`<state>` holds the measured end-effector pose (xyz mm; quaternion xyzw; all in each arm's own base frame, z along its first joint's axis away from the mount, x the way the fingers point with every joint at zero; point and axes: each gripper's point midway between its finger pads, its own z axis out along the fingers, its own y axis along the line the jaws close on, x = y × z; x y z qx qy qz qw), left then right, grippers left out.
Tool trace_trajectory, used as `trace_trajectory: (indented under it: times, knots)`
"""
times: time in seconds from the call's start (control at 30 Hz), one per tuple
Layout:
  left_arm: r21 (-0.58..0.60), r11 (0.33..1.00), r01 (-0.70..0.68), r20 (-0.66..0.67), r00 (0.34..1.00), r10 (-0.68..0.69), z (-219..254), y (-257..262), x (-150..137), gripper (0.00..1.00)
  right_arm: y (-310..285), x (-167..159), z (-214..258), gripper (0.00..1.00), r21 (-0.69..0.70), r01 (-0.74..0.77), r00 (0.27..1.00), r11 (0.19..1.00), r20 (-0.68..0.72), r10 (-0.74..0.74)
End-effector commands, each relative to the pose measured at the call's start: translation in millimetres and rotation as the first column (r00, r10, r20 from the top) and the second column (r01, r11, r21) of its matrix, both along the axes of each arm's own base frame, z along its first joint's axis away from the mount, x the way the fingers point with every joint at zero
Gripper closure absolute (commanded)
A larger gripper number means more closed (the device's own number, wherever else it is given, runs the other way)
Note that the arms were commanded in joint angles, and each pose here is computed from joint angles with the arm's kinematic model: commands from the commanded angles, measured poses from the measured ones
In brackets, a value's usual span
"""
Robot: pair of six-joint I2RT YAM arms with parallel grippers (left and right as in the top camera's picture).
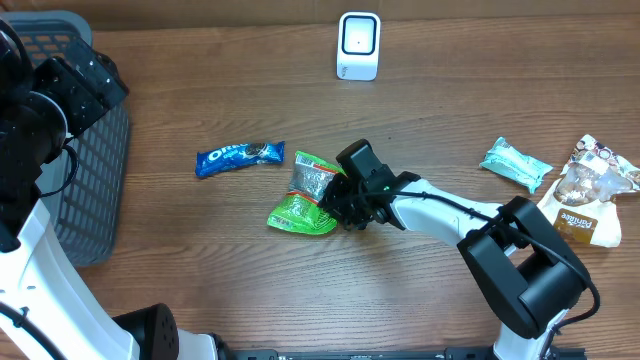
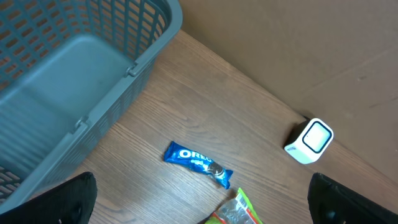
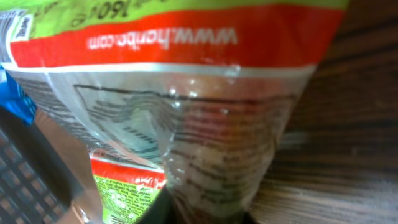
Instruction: Scan the item barcode
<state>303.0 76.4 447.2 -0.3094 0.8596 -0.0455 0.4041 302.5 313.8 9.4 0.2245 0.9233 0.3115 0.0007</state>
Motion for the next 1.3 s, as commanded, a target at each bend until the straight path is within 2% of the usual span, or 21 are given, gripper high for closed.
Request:
trace_trajectory:
  times: [0.0, 0.1, 0.23, 0.47, 0.53, 0.63, 0.8, 0.97, 1.13, 1.27]
  knots:
    - [0.015, 1.0, -0.004, -0.002, 1.0, 0.004, 0.3, 3.1, -1.2, 0.0, -16.6, 1.1, -19.3, 0.96, -0.016, -0.075, 0.997, 0.997, -0.004, 0.075]
    - [0.015, 1.0, -0.004, -0.002, 1.0, 0.004, 0.3, 3.1, -1.2, 0.0, -18.5, 8.0, 2.1, 0.96, 0.071, -0.244, 0.968, 0.967, 0.076, 0.239]
    - [0.015, 1.0, -0.004, -0.002, 1.0, 0.004, 0.3, 3.1, -1.2, 0.0, -40.3, 11.4, 37.7, 0.96, 0.132, -0.467, 0.877, 0.874, 0.194, 0.439]
    - [0.015, 1.0, -0.004, -0.002, 1.0, 0.004, 0.3, 3.1, -1.2, 0.0, -69.1, 27.1, 107.8, 0.96, 0.038, -0.602, 0.747, 0.798, 0.379, 0.546]
    - [0.015, 1.0, -0.004, -0.002, 1.0, 0.004, 0.3, 3.1, -1.2, 0.0, -71.3, 32.8, 154.3, 0.96, -0.054, -0.667, 0.625, 0.743, 0.504, 0.597]
    - [0.015, 1.0, -0.004, -0.002, 1.0, 0.004, 0.3, 3.1, -1.2, 0.0, -71.3, 32.3, 194.8, 0.96, -0.151, -0.713, 0.488, 0.685, 0.595, 0.638]
    - [0.015, 1.0, -0.004, -0.002, 1.0, 0.004, 0.3, 3.1, -1.2, 0.0, -73.5, 20.8, 251.4, 0.96, -0.297, -0.754, 0.262, 0.586, 0.682, 0.683]
    - [0.015, 1.0, -0.004, -0.002, 1.0, 0.004, 0.3, 3.1, -1.2, 0.0, -69.1, -11.2, 294.5, 0.96, -0.349, -0.811, 0.045, 0.469, 0.763, 0.645]
    - [0.015, 1.0, -0.004, -0.002, 1.0, 0.004, 0.3, 3.1, -1.2, 0.0, -66.0, -28.2, 315.8, 0.96, -0.365, -0.826, -0.054, 0.43, 0.811, 0.583]
    - [0.015, 1.0, -0.004, -0.002, 1.0, 0.004, 0.3, 3.1, -1.2, 0.0, -66.0, -30.0, 318.3, 0.96, -0.376, -0.824, -0.075, 0.423, 0.814, 0.576]
